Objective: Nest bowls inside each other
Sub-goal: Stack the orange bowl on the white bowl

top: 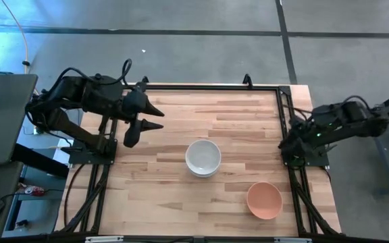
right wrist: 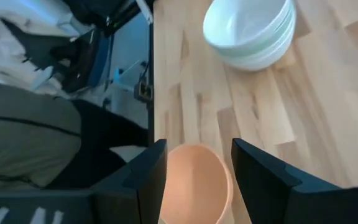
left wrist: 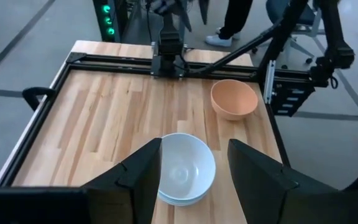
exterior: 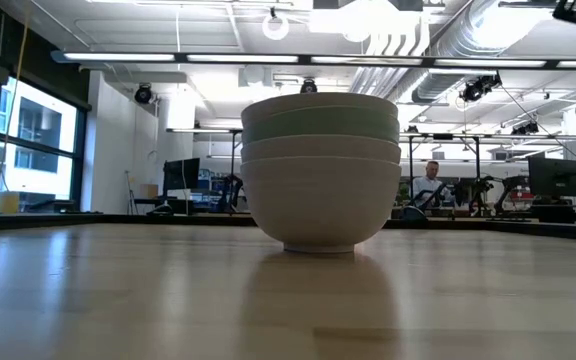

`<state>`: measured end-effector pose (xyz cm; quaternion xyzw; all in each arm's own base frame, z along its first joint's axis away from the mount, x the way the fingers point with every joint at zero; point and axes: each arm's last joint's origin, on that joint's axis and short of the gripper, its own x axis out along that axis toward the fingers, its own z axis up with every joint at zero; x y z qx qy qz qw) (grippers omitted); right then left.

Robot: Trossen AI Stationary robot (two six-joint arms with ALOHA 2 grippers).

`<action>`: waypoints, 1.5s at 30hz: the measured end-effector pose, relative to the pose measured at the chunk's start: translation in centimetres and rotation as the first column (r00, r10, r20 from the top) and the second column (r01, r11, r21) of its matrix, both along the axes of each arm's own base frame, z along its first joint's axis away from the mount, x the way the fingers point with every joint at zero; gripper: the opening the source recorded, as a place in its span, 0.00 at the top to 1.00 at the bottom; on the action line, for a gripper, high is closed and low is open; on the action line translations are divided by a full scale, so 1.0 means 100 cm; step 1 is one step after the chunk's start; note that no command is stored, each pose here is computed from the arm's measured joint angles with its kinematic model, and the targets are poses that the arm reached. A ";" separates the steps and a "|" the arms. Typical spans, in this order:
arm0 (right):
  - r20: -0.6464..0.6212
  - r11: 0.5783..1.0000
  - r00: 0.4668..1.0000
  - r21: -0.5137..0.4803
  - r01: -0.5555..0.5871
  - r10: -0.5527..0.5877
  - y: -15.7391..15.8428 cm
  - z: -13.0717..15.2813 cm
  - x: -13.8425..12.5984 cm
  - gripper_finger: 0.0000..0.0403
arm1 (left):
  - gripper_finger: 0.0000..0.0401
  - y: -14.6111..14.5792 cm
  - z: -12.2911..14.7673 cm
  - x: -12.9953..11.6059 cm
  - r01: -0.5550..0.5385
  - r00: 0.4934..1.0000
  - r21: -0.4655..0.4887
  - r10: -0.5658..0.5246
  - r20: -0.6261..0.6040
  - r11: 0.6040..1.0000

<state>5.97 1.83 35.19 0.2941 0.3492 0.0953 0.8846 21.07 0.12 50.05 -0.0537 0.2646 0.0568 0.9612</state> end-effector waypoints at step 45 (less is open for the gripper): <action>-0.513 0.982 0.858 -0.173 -0.081 -0.019 0.097 -0.096 0.047 0.57 | 0.57 -0.029 0.000 -0.003 -0.090 0.996 0.103 0.089 0.022 0.991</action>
